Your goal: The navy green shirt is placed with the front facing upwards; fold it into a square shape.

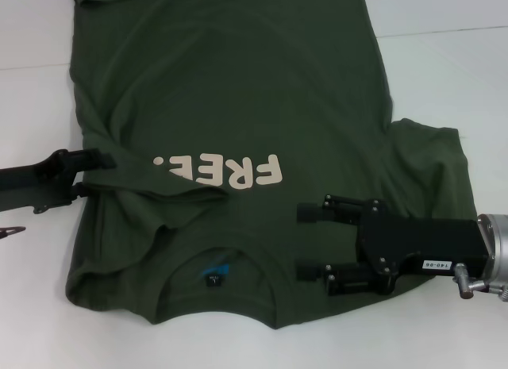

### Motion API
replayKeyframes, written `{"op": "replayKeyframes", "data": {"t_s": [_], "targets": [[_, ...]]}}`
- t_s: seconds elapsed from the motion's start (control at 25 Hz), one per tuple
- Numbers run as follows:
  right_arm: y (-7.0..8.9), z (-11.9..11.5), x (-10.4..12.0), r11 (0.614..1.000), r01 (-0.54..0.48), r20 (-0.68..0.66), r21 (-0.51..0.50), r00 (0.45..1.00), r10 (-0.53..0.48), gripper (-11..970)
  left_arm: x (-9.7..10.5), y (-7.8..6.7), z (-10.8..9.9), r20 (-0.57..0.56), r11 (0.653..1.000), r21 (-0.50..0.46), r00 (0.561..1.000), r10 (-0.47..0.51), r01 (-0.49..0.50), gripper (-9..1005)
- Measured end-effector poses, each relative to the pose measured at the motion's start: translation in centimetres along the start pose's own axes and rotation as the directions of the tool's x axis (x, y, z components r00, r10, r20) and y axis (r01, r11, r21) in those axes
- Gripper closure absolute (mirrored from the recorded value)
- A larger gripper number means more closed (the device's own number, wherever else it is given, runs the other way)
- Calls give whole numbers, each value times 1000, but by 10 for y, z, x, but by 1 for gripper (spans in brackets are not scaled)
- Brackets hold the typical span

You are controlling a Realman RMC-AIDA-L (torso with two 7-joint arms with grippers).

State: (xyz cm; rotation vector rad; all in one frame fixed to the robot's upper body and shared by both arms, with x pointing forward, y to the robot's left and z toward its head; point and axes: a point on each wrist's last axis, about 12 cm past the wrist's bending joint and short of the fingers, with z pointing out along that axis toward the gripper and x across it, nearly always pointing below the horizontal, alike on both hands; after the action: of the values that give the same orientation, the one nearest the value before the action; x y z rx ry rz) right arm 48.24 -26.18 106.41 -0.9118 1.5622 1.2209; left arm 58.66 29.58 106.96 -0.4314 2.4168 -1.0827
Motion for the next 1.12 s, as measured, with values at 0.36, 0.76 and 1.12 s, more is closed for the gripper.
{"op": "replayKeyframes", "data": {"t_s": [0.36, 0.76, 1.12], "targets": [[0, 0, 0, 1000, -1, 1, 2, 1000, 1, 64, -1, 0, 0, 3, 1000, 0, 1000, 24, -24, 467], [0, 0, 0, 1000, -1, 1, 0, 1000, 1, 64, 0, -3, 2, -27, 999, 3, 999, 32, -32, 807], [1, 0, 1, 1000, -1, -3, -3, 1000, 1, 64, -5, -23, 6, -15, 993, 109, 999, 40, -38, 968]]}}
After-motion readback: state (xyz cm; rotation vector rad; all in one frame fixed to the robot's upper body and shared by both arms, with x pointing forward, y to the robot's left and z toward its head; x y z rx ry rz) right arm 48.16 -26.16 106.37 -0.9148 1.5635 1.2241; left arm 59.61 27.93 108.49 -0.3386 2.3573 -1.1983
